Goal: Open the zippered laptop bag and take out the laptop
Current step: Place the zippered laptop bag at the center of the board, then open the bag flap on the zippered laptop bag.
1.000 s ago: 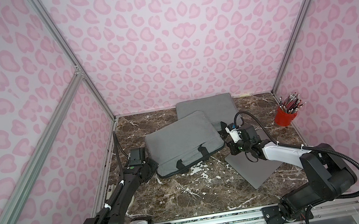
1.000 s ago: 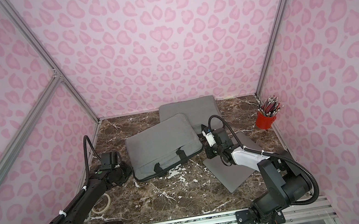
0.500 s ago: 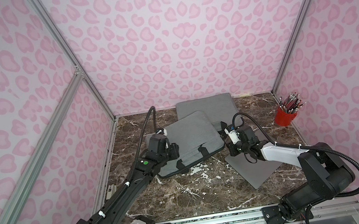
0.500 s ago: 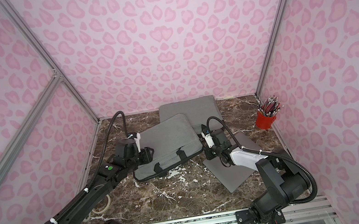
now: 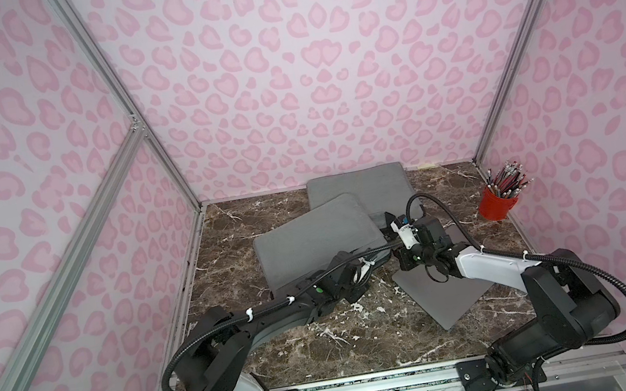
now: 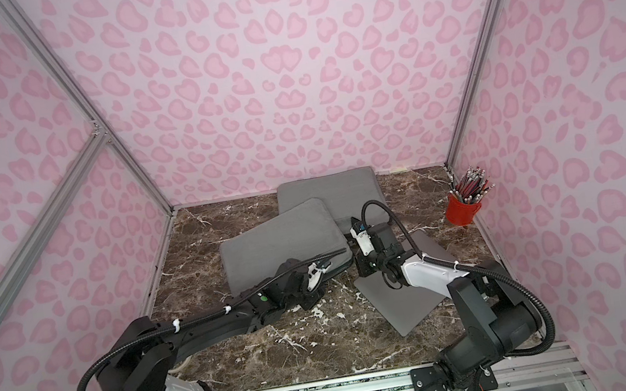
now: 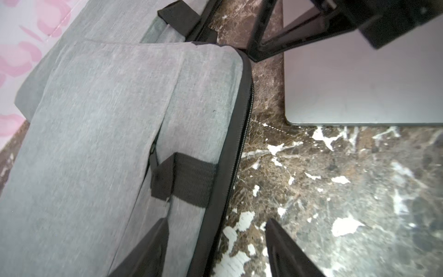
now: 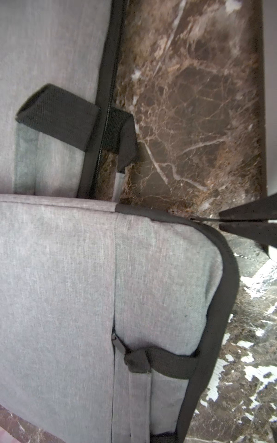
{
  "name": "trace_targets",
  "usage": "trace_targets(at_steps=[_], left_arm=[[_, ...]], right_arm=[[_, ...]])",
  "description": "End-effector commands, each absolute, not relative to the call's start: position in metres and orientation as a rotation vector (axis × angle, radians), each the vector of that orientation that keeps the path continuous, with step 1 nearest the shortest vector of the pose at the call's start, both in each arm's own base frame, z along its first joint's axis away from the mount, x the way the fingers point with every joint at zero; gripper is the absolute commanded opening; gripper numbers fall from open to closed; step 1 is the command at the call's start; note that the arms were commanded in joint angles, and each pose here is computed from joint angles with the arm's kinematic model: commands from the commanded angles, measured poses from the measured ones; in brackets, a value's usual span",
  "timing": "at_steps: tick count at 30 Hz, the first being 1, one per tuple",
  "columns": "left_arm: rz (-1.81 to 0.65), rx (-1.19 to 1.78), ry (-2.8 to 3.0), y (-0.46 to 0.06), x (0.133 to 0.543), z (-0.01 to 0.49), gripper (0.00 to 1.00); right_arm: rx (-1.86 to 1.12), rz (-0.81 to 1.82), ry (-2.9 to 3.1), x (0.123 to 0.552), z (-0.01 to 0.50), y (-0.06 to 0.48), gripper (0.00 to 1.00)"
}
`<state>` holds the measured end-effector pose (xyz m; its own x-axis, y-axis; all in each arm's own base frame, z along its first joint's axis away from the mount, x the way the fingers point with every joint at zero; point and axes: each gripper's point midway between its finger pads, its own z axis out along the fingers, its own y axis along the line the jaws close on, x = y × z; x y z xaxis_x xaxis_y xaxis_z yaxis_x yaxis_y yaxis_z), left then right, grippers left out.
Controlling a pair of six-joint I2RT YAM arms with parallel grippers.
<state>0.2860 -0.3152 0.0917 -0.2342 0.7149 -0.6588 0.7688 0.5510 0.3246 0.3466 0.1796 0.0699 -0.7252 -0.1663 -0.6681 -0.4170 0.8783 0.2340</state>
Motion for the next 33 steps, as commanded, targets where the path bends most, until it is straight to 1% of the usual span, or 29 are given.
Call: trace_targets(at_steps=[1,7,10,12,13,14,15,17,18,21,26,33], left_arm=[[0.052,1.189,1.896,-0.322,0.305,0.096,0.68],[0.157,1.043,1.905,-0.318,0.328,0.091,0.67],[0.175,1.022,1.919,-0.32,0.335,0.086,0.66],[0.183,1.014,1.934,-0.322,0.339,0.081,0.63],[0.184,1.013,1.945,-0.323,0.34,0.078,0.59],[0.19,1.013,1.953,-0.325,0.342,0.075,0.52],[0.196,1.009,1.96,-0.325,0.343,0.075,0.41],[0.217,0.981,1.973,-0.323,0.346,0.078,0.04],[0.222,0.966,1.976,-0.321,0.346,0.08,0.01],[0.199,0.93,1.981,-0.316,0.343,0.09,0.01],[0.081,0.917,1.973,-0.311,0.326,0.105,0.01],[0.008,0.943,1.987,-0.308,0.311,0.106,0.01]], right_arm=[[-0.421,0.54,2.366,0.347,0.072,0.187,0.0],[-0.43,0.556,2.358,0.345,0.076,0.188,0.0],[-0.431,0.565,2.355,0.344,0.077,0.189,0.0],[-0.431,0.573,2.352,0.342,0.078,0.189,0.0],[-0.432,0.575,2.347,0.342,0.079,0.19,0.0],[-0.43,0.574,2.345,0.342,0.08,0.189,0.0],[-0.428,0.567,2.346,0.341,0.08,0.188,0.0],[-0.425,0.551,2.345,0.342,0.081,0.185,0.0],[-0.42,0.542,2.346,0.341,0.081,0.183,0.0],[-0.39,0.526,2.344,0.344,0.081,0.174,0.0],[-0.364,0.526,2.316,0.354,0.088,0.168,0.0],[-0.363,0.527,2.285,0.38,0.098,0.175,0.0]])
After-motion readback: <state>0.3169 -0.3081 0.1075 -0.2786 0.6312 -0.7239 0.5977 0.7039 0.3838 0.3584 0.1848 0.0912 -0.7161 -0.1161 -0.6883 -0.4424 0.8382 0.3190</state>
